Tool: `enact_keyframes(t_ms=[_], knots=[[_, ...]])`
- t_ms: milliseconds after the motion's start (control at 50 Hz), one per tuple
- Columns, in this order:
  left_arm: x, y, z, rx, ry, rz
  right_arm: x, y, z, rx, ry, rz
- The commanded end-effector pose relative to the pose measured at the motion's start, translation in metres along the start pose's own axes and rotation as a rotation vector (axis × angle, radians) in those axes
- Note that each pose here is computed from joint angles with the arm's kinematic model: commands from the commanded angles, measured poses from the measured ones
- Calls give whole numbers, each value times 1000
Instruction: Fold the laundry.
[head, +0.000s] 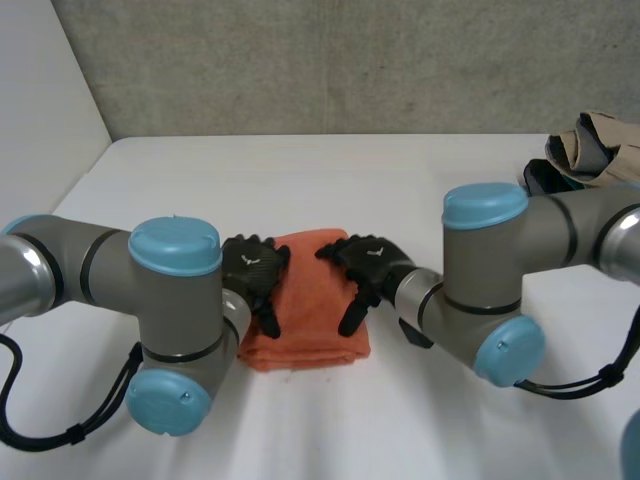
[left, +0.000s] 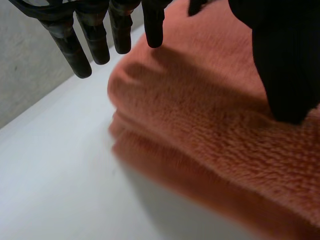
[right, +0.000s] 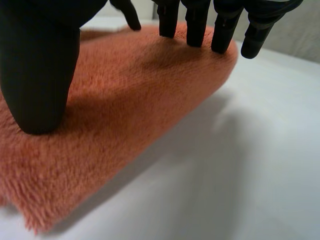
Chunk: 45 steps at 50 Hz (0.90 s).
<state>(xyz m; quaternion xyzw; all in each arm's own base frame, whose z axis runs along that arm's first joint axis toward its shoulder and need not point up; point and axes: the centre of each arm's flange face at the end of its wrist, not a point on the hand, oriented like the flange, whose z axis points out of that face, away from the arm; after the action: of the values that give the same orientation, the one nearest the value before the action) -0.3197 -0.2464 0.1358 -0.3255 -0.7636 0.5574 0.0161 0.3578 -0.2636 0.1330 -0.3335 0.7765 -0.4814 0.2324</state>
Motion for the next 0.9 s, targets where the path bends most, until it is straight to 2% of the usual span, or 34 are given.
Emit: enact_keyframes(t_ms=[20,120,220,320,440,520,640,900], knots=[[-2,7,-6,-36,-33,110,-3,13,5,-46,46,-136],[-3,-6,-13,5,-34,114,3,-11,-8,-3,138,-223],[-17,-46,-33,133,-56,84,1,-49,-35,160,189,-273],[-27,-77,-52,245,-36,59,-4,-54,-52,264,206,-293],[-32,-94,-67,338,54,22,-46,-22,-66,235,101,-342],[-37,-93,-68,354,134,-45,-73,12,-65,210,27,-380],[-39,-86,-65,333,158,-106,-77,39,-45,212,15,-410],[-36,-81,-62,327,163,-110,-72,49,-16,210,43,-525]])
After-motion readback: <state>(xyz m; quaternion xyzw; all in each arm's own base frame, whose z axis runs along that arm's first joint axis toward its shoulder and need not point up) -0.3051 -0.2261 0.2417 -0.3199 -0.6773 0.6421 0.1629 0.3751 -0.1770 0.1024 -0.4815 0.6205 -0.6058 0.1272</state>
